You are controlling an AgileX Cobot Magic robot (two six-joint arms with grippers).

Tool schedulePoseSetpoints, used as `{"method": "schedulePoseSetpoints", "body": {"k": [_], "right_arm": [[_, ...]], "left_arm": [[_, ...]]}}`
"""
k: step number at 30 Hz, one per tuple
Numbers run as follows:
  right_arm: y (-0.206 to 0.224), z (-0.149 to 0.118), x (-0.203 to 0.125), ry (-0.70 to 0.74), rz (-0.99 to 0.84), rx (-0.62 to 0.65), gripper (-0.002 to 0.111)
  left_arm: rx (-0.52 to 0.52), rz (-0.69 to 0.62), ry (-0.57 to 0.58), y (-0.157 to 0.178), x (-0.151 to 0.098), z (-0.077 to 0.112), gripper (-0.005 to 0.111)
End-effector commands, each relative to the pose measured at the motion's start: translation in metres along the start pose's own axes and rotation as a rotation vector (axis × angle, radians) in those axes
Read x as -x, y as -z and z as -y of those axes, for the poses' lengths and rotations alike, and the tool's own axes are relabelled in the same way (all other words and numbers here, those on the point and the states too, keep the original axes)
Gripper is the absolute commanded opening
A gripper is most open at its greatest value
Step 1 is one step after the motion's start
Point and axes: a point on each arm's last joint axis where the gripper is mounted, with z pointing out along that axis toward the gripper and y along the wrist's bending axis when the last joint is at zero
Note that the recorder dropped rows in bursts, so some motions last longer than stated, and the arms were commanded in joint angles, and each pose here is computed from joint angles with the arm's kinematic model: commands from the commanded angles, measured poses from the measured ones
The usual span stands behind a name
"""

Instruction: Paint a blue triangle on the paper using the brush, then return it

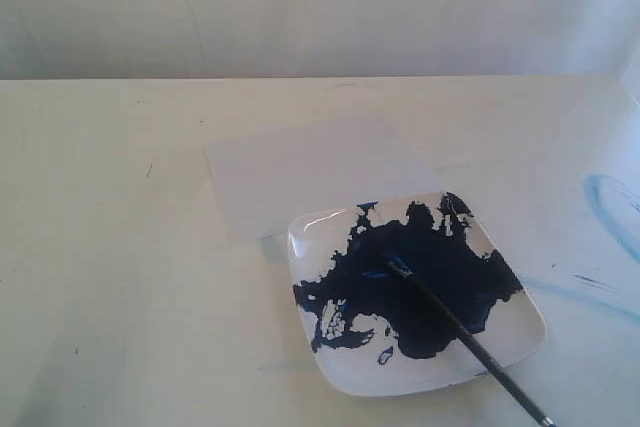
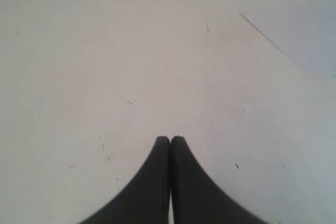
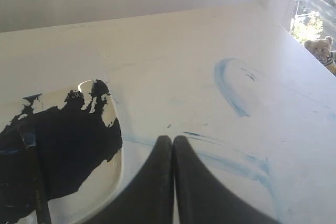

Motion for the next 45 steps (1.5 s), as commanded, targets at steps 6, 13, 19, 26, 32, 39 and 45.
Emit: {"method": "schedulePoseSetpoints", "body": {"k": [6, 13, 19, 26, 32, 39, 45], "right_arm": [[0.000, 0.000, 0.000, 0.001, 0.010, 0.004, 0.000], [0.001, -0.001, 0.011, 0.107, 0.135, 0.011, 0.000], [0.003, -0.003, 0.021, 0.103, 0.248, 0.026, 0.000], [0.008, -0.004, 0.036, -0.485, 0.398, 0.152, 0.000], [0.014, 0.000, 0.048, -0.827, 0.529, 0.246, 0.000], [0.010, -0.002, 0.041, -1.125, 0.410, 0.297, 0.000], [0.016, -0.036, -0.004, -1.287, -0.429, 0.218, 0.000]], "left_arm": [[-0.027, 0.003, -0.001, 0.000, -0.001, 0.001, 0.000], [-0.027, 0.003, -0.001, 0.000, -0.001, 0.001, 0.000], [-0.027, 0.003, -0.001, 0.000, -0.001, 0.001, 0.000], [-0.027, 0.003, -0.001, 0.000, -0.001, 0.001, 0.000], [-0.027, 0.003, -0.001, 0.000, -0.001, 0.001, 0.000], [-0.027, 0.003, -0.001, 0.000, -0.001, 0.001, 0.000], [-0.027, 0.003, -0.001, 0.000, -0.001, 0.001, 0.000]]}}
